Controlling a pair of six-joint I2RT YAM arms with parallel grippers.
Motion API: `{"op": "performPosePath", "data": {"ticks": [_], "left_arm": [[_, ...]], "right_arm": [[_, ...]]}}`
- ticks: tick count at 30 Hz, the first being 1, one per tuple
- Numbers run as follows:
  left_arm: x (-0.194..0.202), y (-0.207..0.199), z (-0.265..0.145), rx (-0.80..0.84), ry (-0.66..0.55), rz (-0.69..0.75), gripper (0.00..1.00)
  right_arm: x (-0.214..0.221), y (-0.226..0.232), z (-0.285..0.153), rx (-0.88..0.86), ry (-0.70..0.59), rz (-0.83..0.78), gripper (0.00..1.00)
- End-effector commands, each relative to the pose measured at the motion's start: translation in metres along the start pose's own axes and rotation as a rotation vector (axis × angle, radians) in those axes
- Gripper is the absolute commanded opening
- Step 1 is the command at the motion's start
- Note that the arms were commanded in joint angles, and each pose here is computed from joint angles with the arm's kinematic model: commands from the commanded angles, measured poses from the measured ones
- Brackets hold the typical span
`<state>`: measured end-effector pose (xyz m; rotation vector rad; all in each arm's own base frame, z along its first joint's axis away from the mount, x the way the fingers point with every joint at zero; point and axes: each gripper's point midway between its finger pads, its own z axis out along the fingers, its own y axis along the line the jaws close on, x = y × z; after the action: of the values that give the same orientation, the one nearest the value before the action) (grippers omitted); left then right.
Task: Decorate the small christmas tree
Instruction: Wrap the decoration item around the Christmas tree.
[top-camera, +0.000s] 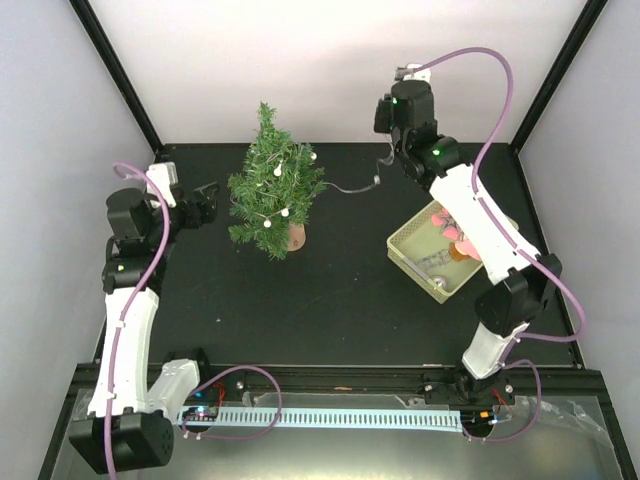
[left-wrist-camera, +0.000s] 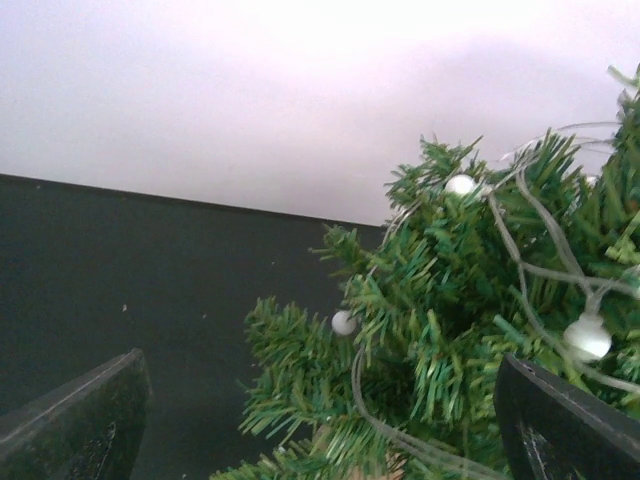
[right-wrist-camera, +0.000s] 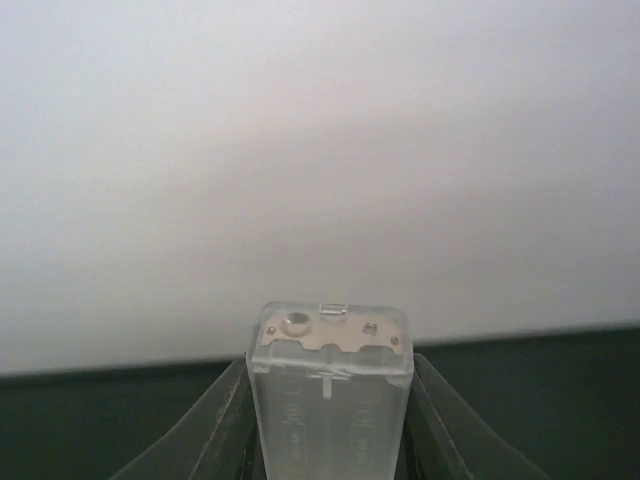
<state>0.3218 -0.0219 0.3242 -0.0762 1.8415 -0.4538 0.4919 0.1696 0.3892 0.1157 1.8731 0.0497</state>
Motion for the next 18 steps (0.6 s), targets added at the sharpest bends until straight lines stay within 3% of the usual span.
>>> {"op": "performPosePath", "data": {"ticks": [1,10,18], "left_arm": [[-0.043,-0.024,-0.001,0.094,-0.057,0.001,0.94],[-0.111,-0.067,0.015,0.338,-0.132,0.094,0.80],[-0.149,-0.094,0.043,0.581,-0.145,0.162,0.69]], "right_arm": [[-0.073,0.047,-0.017,-0.273,-0.258,0.079,0.21],[-0.109,0.136,-0.015,-0.675,-0.342,0.156,0.19],[-0.110,0.204,-0.031,-0.870,-0.401,0.125,0.19]]}}
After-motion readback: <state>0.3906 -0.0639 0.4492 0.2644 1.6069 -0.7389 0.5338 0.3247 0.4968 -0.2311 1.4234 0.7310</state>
